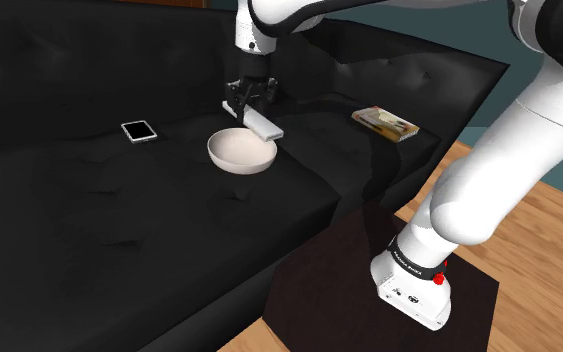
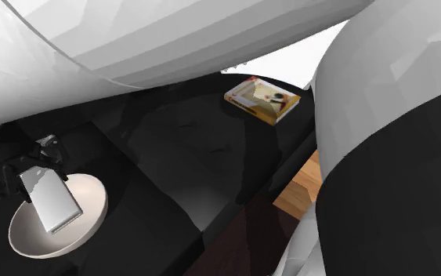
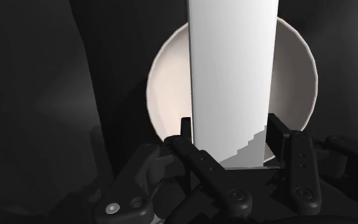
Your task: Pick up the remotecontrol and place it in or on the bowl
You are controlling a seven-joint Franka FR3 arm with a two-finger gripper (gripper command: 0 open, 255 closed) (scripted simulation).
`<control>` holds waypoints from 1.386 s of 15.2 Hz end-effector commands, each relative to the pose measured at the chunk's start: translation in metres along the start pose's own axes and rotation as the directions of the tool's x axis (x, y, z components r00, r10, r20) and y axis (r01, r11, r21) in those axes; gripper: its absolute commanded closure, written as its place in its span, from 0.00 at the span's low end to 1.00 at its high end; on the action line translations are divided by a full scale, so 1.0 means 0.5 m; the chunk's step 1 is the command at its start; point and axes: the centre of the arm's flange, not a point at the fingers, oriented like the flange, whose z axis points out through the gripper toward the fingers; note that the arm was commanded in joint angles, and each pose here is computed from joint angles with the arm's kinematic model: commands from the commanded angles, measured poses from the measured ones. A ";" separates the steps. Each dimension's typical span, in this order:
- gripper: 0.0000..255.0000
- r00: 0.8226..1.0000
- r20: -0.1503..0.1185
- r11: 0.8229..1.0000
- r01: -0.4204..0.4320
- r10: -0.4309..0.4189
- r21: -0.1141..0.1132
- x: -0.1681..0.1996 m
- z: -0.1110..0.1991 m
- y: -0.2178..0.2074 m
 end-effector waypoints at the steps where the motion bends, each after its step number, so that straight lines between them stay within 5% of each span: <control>1: 1.00 1.000 0.000 1.000 -0.002 0.002 0.001 0.005 0.006 -0.030; 14: 1.00 1.000 0.000 1.000 -0.002 0.002 0.001 0.007 0.143 -0.031; 21: 1.00 1.000 0.000 1.000 -0.002 0.002 0.001 0.007 0.147 -0.031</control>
